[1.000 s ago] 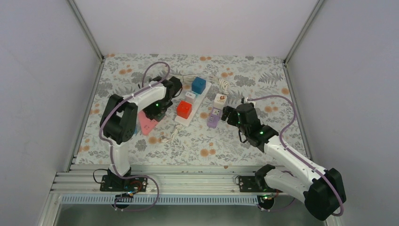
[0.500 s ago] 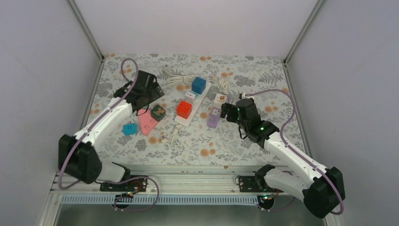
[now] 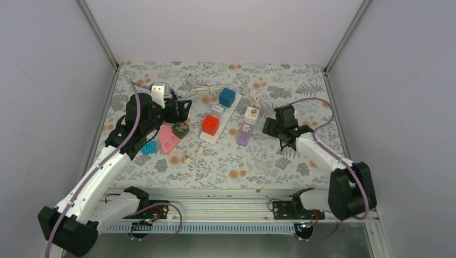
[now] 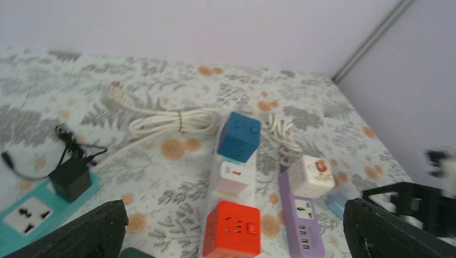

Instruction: Insert the plug

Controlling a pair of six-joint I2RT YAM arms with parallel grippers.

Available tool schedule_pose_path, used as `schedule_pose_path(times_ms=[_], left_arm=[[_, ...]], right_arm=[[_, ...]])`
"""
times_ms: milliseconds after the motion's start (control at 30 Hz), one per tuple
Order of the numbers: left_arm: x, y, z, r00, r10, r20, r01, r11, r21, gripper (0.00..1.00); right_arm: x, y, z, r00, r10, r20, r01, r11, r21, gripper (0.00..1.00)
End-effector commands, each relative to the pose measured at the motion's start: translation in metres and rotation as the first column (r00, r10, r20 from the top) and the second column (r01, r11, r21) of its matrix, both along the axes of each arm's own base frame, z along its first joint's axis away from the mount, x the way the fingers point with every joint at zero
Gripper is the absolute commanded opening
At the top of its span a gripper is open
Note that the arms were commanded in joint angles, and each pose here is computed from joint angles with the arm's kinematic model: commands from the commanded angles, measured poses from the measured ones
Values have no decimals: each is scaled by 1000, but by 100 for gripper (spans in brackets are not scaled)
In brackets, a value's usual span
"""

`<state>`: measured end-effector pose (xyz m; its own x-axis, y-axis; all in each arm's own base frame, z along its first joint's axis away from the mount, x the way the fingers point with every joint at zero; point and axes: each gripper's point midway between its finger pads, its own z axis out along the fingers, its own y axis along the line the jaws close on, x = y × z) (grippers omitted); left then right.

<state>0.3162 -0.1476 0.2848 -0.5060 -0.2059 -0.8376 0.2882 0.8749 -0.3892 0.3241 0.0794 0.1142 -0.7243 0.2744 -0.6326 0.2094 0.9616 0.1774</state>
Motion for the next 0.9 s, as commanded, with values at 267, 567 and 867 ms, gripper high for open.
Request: schedule_pose_path(times_ms=[267, 567, 867], left_arm=[[-29, -19, 20, 969, -198, 151, 199, 980, 4, 100], [-21, -11, 21, 979, -124, 160, 128, 992, -15, 100], [-16, -10, 23, 984, -105, 141, 109, 994, -23, 100]], right_arm=[[18, -18, -63, 975, 57, -216, -74, 995, -73, 86], [24, -14, -81, 957, 94, -275, -117, 991, -70, 71], [30, -7, -96, 944, 119, -308, -140, 989, -46, 65]])
